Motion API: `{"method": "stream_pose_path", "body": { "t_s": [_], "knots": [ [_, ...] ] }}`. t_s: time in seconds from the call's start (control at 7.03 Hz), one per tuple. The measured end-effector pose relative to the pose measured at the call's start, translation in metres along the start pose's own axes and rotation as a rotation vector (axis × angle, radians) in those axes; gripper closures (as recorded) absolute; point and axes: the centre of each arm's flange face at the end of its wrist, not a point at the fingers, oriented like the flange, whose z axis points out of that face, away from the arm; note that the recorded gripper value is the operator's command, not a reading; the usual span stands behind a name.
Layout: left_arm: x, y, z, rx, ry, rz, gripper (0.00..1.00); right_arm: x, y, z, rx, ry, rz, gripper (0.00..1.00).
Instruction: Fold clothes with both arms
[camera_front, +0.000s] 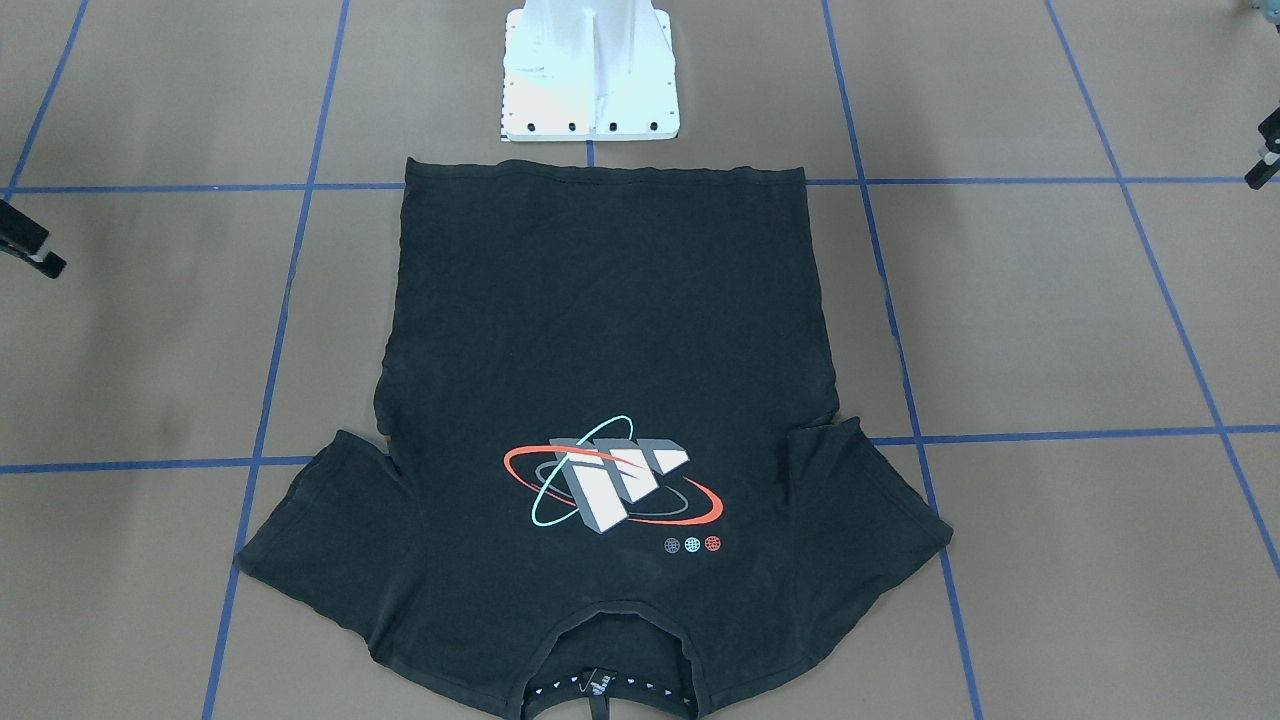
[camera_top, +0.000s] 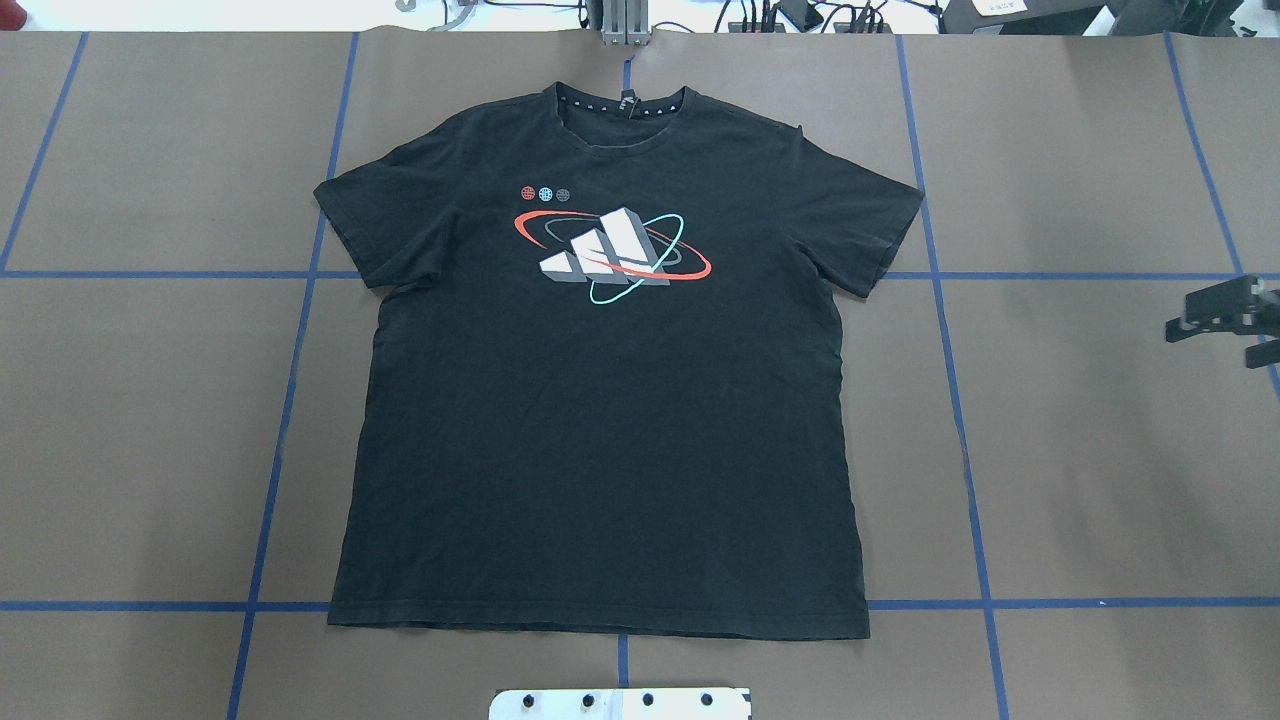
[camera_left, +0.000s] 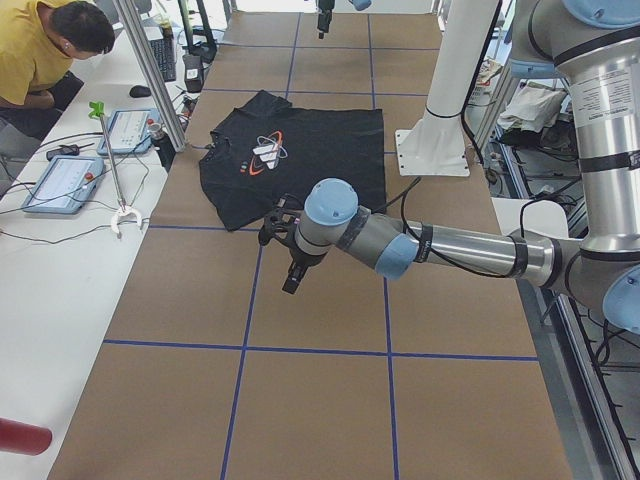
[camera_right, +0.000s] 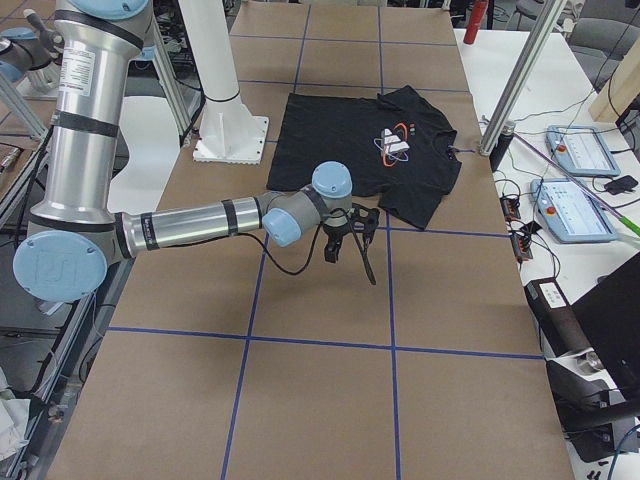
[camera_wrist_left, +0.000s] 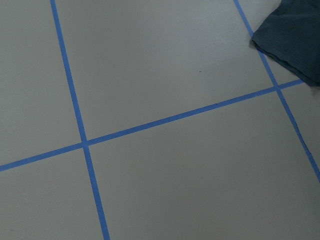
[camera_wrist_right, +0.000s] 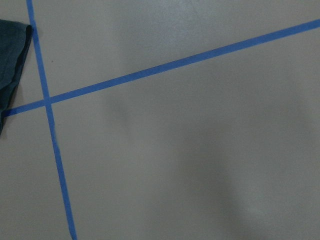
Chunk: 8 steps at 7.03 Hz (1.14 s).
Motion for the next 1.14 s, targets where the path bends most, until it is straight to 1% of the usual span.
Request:
{"method": "stream_pose_path", "body": {
  "t_s": [0.14,0.28,0.43,0.57,0.71,0.85,1.0,1.14],
  "knots": [
    [0.0,0.0,0.0,0.0,0.0,0.0,0.0,-0.023,-0.012,0.017,0.029,0.008,0.008,0.01],
    [0.0,0.001,0.001,-0.001,0.001,0.0,0.0,-0.057,-0.041,0.032,0.056,-0.005,0.039,0.02],
    [0.001,0.001,0.001,-0.003,0.002,0.0,0.0,-0.1,-0.075,0.047,0.077,-0.025,0.092,0.05],
    [0.001,0.001,0.001,-0.004,0.003,0.0,0.0,-0.136,-0.1,0.064,0.097,-0.024,0.122,0.06],
    [0.0,0.001,0.002,-0.004,0.002,0.0,0.0,-0.17,-0.122,0.089,0.127,0.0,0.125,0.12],
    [0.0,0.001,0.002,-0.004,0.002,0.001,0.0,-0.196,-0.138,0.11,0.143,0.012,0.114,0.17],
    [0.001,0.001,0.002,-0.004,0.002,0.0,0.0,-0.21,-0.15,0.126,0.163,0.016,0.095,0.18],
    [0.001,0.001,0.001,-0.003,0.002,0.0,0.0,-0.217,-0.157,0.14,0.201,0.029,0.073,0.19]
  ]
}}
